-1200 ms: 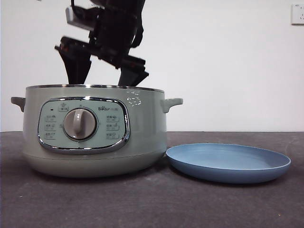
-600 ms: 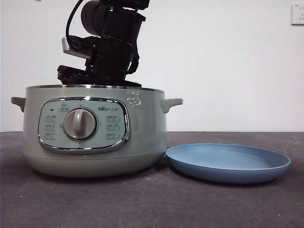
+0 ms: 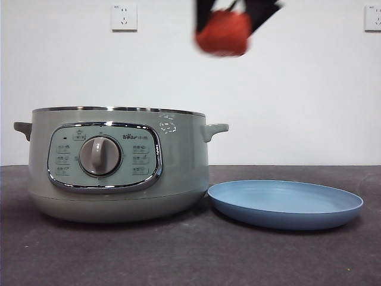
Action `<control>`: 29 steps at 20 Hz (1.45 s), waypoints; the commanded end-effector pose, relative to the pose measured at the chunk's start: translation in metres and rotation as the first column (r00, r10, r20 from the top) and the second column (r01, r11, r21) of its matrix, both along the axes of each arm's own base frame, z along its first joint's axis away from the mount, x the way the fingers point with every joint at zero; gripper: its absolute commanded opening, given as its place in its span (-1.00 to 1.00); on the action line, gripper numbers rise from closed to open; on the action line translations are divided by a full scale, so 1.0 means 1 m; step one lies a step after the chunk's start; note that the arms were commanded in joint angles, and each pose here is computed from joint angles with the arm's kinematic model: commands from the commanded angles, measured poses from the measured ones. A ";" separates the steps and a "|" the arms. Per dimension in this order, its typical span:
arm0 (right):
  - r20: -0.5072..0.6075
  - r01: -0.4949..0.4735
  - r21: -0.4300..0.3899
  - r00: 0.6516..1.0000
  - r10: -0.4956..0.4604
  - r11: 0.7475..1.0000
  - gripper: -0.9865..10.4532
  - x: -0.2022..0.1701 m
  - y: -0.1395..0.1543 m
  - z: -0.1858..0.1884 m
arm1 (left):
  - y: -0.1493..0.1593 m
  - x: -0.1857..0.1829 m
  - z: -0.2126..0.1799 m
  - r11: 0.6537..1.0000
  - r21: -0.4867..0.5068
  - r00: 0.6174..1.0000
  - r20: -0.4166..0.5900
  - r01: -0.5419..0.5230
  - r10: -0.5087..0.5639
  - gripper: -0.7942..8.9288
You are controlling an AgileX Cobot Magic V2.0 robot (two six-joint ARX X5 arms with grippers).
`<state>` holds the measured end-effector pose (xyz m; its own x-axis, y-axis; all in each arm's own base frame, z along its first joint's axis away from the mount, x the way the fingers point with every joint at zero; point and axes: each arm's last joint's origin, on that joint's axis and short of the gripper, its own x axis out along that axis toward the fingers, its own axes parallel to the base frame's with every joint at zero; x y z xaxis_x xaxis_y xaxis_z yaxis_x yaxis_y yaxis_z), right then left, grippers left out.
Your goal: Take the pumpkin out from the steamer,put the pumpkin in the blue plate,close the lid
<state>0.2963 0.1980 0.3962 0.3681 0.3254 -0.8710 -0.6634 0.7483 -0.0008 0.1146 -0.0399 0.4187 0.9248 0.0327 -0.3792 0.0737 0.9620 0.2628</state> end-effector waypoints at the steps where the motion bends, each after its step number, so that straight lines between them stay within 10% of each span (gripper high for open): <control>1: -0.036 0.141 0.008 0.989 -0.141 0.990 -0.85 0.003 -0.033 0.008 | 0.001 -0.002 0.009 1.000 -0.020 0.998 0.070 0.003 -0.002 -0.86; 13: -0.007 0.430 -0.061 0.902 -0.431 0.901 -0.85 -0.057 -0.122 -0.040 | -0.002 -0.001 0.012 0.996 -0.063 0.993 0.101 0.066 -0.059 -0.86; 22: -0.008 0.306 0.061 0.952 -0.306 0.950 -0.85 -0.042 -0.076 -0.116 | -0.003 0.001 0.011 0.995 -0.066 0.993 0.093 0.076 -0.069 -0.86; 29: -0.116 0.286 -0.042 0.950 -0.289 0.957 -0.83 -0.007 -0.052 -0.179 | -0.010 0.015 0.006 0.996 -0.049 0.996 0.048 0.074 -0.072 -0.86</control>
